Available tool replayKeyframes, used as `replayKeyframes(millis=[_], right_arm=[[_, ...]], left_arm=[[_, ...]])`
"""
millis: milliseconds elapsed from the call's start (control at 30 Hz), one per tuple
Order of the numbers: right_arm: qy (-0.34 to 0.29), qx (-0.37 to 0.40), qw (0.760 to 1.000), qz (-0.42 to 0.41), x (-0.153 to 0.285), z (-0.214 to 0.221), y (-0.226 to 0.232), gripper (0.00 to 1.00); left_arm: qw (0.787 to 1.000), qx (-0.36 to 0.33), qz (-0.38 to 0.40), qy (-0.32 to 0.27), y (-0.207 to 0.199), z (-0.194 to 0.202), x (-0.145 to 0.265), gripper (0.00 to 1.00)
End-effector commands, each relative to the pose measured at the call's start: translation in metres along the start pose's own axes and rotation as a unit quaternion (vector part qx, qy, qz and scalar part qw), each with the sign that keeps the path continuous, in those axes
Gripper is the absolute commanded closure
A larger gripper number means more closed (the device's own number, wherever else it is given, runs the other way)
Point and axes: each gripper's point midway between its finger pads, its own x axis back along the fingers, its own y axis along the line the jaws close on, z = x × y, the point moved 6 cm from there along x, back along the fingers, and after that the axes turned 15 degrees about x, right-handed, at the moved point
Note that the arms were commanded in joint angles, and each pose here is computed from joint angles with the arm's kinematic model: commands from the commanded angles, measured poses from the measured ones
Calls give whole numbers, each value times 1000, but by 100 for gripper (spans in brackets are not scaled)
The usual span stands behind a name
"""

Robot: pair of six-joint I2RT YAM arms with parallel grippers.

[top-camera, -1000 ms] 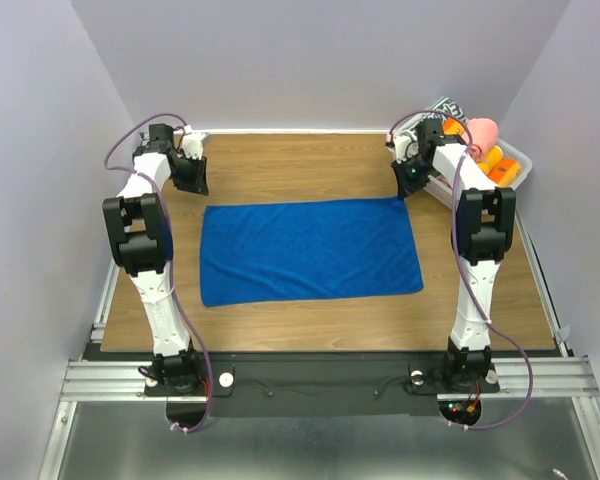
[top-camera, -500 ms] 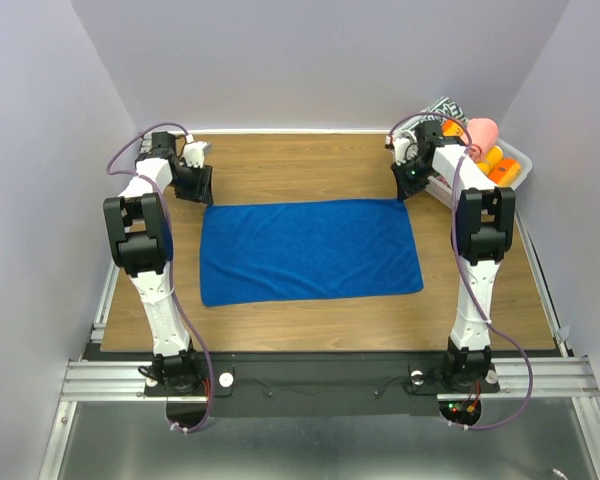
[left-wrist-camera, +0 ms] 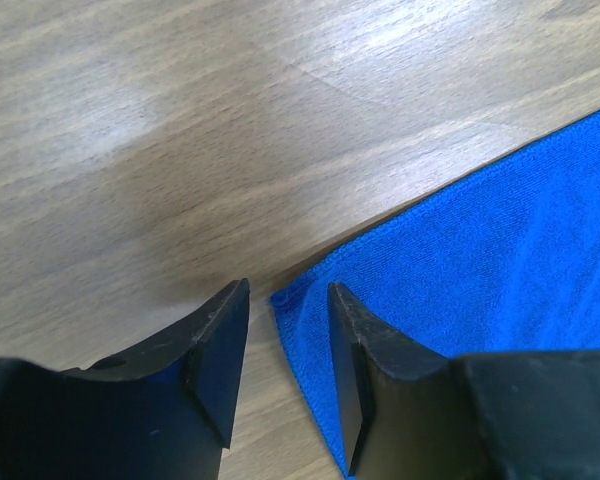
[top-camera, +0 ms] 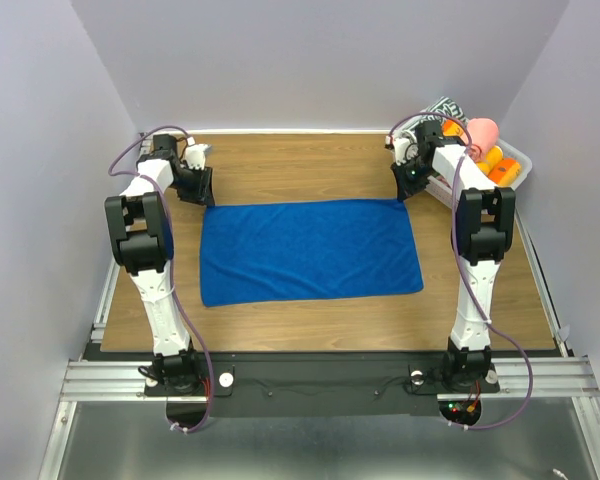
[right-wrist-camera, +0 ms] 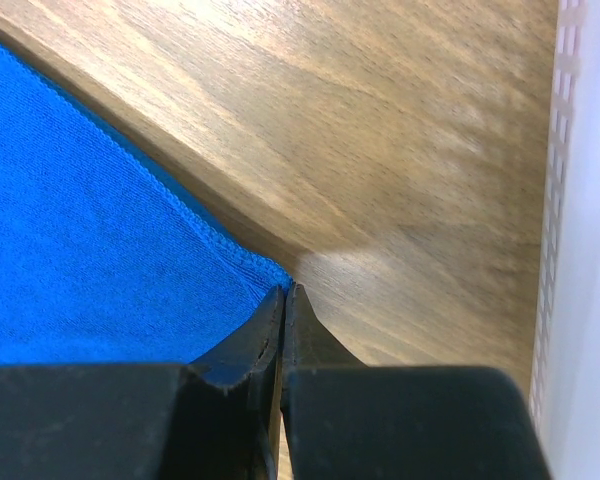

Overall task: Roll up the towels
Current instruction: Fold the towel

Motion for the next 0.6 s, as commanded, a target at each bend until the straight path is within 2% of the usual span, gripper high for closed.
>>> replayKeyframes(millis=[0,167,300,567], right_arm=[[-18,9,1000,15,15,-7,-5,99],[-19,9,1000,14,15,-8,-5,99],[-17,8,1000,13,15,-7,-5,99],[-10,10,1000,13,13,-3,-4,99]], left_arm=[[1000,10,14,2,-2,0,0,52],[1000,13,10,8,1,4,-3,54],[1000,13,16,14,0,7,-6,71],[1000,13,26,5,-3,1,-3,95]])
